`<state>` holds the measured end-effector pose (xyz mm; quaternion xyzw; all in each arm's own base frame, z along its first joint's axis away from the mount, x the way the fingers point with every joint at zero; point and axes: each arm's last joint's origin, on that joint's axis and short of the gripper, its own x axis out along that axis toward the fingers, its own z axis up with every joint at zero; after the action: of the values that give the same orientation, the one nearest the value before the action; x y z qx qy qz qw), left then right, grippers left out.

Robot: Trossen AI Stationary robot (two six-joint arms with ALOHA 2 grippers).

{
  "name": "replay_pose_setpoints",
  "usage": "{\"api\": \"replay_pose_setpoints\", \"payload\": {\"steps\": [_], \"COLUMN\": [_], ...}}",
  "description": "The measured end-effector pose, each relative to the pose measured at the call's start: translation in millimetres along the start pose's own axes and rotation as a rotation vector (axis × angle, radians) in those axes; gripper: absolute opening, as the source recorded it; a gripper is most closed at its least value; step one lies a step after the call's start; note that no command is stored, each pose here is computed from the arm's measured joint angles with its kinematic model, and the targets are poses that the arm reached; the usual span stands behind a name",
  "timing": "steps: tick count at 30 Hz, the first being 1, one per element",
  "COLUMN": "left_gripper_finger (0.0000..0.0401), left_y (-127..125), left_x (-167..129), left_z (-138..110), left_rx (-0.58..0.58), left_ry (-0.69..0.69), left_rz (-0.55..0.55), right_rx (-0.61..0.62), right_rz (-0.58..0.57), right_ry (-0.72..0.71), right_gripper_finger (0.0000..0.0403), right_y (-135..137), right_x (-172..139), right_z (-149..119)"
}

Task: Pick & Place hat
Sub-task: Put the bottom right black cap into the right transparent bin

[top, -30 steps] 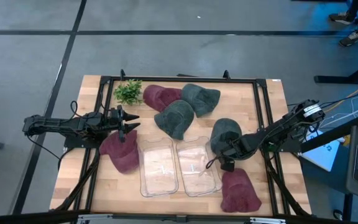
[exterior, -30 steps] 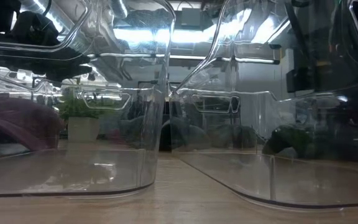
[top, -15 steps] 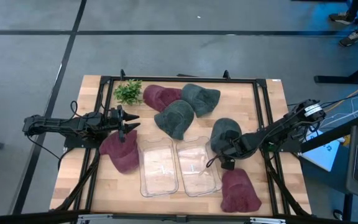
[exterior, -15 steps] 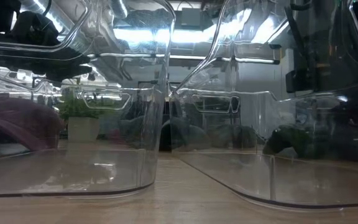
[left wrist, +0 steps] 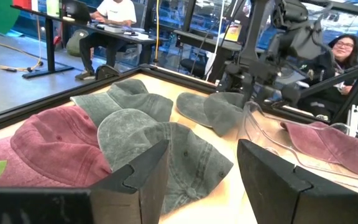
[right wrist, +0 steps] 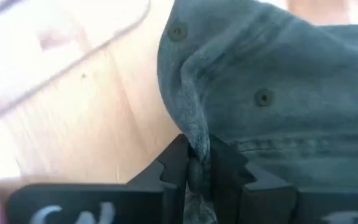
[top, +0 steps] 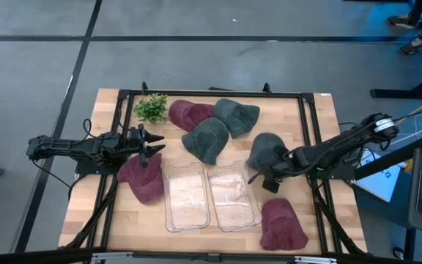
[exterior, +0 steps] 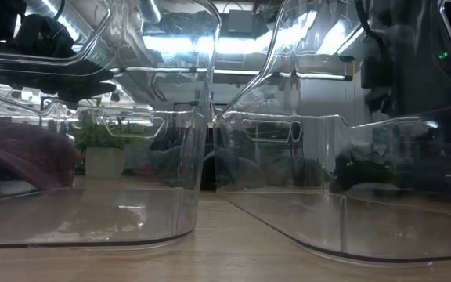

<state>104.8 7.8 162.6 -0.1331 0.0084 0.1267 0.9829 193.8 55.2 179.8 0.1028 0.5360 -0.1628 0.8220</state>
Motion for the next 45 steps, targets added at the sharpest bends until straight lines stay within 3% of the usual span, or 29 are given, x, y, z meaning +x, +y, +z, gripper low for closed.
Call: {"api": "replay_pose_setpoints", "payload": {"steps": [6, 14, 20, 27, 36, 40, 45], "left_gripper_finger": [0.0185, 0.0185, 0.0185, 0.0185, 0.0185, 0.0185, 0.0185], "left_y": [0.1, 0.0, 0.0, 0.1, 0.0, 0.0, 0.0], "left_x": [0.0, 0.0, 0.0, 0.0, 0.0, 0.0, 0.0], "left_z": [-0.1, 0.0, 0.0, -0.1, 0.0, 0.1, 0.1], "left_rx": [0.0, 0.0, 0.0, 0.0, 0.0, 0.0, 0.0], "left_ry": [0.001, 0.0, 0.0, 0.0, 0.0, 0.0, 0.0], "left_rz": [0.001, 0.0, 0.0, 0.0, 0.0, 0.0, 0.0], "right_rx": [0.114, 0.283, 0.32, 0.27, 0.178, 0.077, -0.14], "right_rz": [0.046, 0.061, 0.068, -0.001, 0.02, 0.01, -0.028], "right_ry": [-0.061, -0.18, -0.269, -0.325, -0.441, -0.512, -0.593], "right_gripper_finger": [0.0033, 0.004, 0.0034, 0.0036, 0.0034, 0.0035, 0.0034], "right_y": [-8.9, -22.5, -30.5, -41.2, -51.6, -54.6, -54.3], "right_x": [-20.2, -45.3, -68.2, -112.6, -169.7, -194.5, -224.0], "right_z": [-0.2, -3.1, -0.7, 11.9, 37.5, 48.5, 63.1]}}
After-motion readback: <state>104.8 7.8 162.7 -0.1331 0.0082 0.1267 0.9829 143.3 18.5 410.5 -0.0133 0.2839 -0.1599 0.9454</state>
